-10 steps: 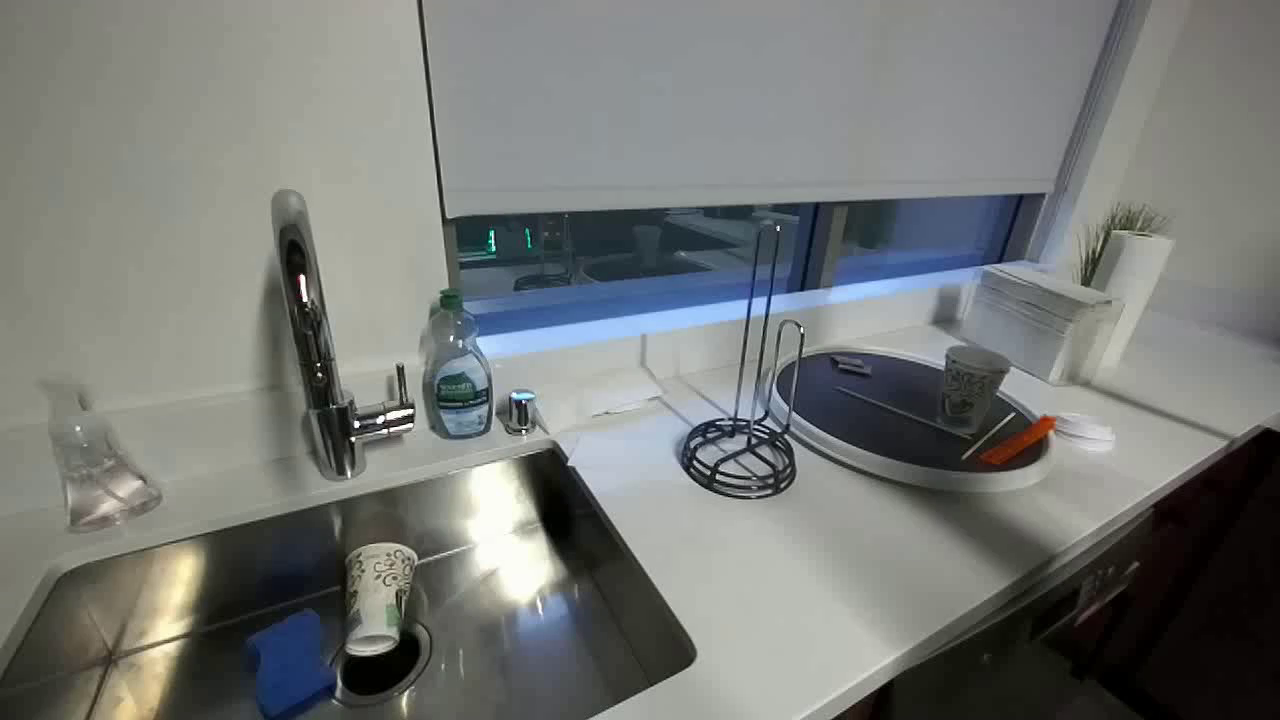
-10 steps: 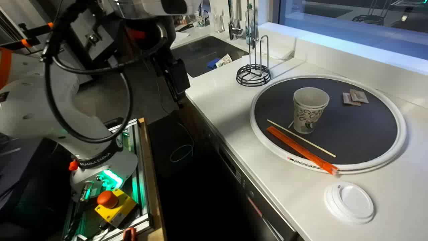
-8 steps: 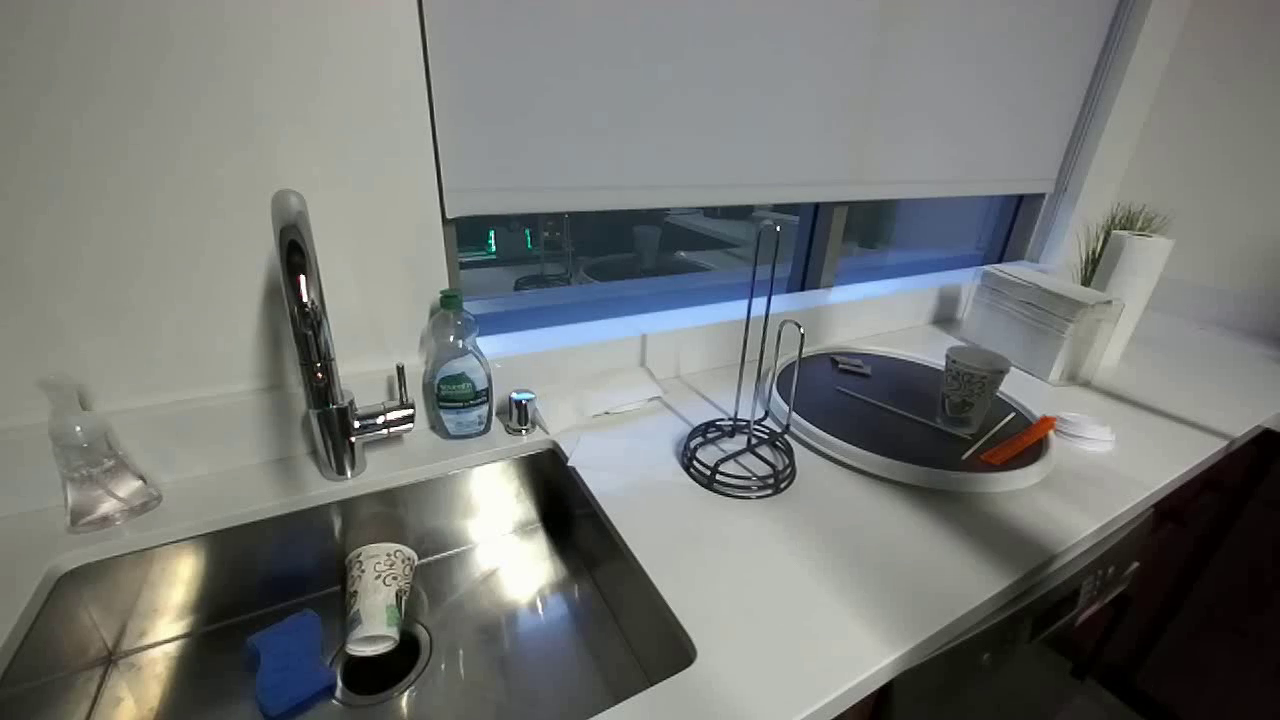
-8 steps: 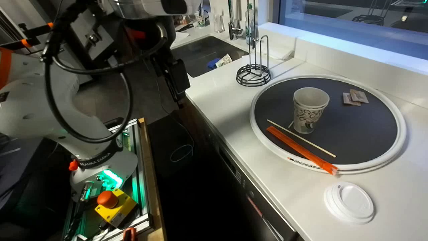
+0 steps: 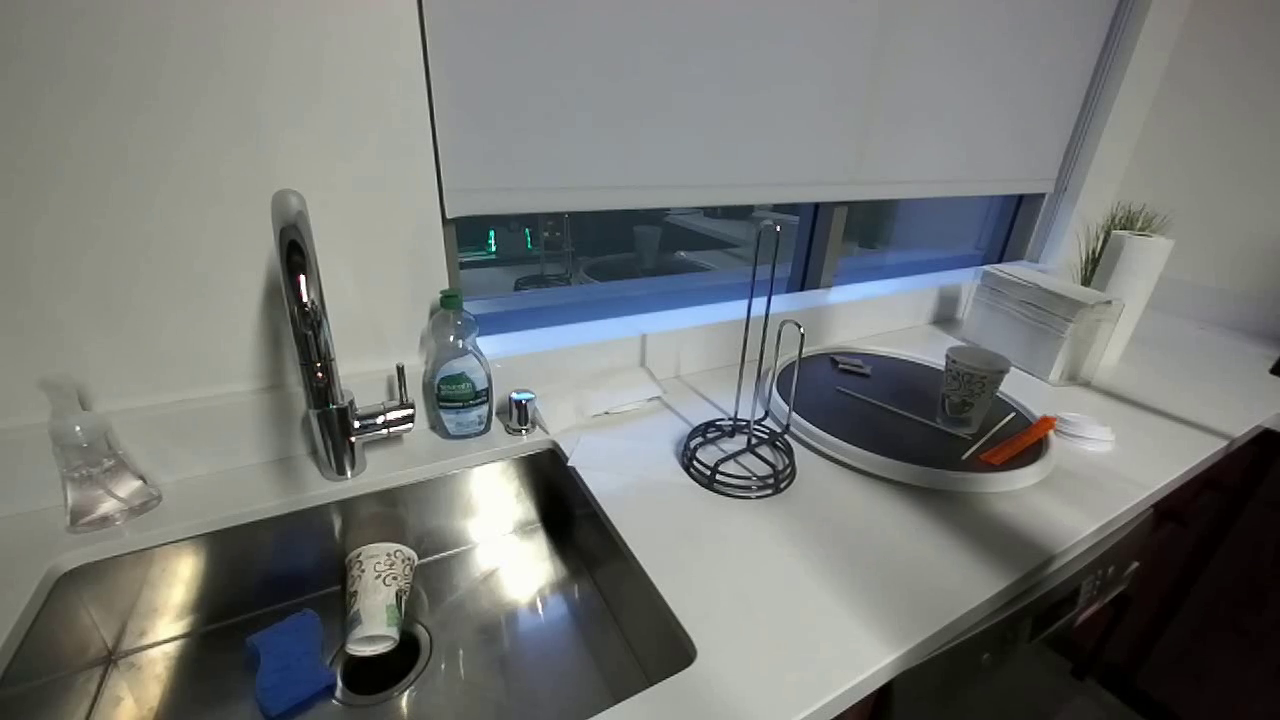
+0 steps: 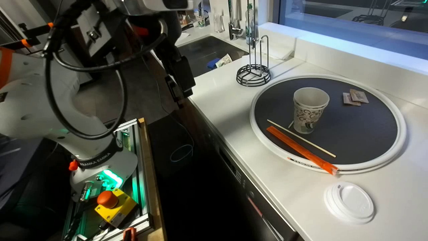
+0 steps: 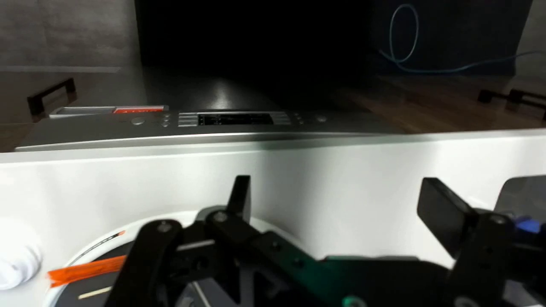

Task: Pick up the stick on the left of the tray and put it in the cup

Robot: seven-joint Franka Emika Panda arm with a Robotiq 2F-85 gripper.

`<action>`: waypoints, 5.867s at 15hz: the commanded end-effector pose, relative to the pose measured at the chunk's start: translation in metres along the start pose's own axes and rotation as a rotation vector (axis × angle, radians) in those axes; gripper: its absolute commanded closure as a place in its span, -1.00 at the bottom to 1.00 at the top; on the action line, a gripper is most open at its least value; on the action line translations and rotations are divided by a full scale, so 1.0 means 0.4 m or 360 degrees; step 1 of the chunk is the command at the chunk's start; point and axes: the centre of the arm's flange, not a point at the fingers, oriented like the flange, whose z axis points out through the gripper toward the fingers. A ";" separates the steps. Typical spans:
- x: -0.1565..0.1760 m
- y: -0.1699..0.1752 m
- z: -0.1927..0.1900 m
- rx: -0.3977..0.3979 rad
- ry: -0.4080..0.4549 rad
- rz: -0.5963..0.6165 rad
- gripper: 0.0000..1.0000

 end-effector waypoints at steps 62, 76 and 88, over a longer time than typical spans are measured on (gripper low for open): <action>0.426 0.125 0.131 -0.0306 0.0116 0.0263 -1.00; 0.563 -0.035 0.201 -0.0141 0.0200 0.0031 -1.00; 0.819 -0.067 0.423 -0.0503 0.0082 -0.0501 -1.00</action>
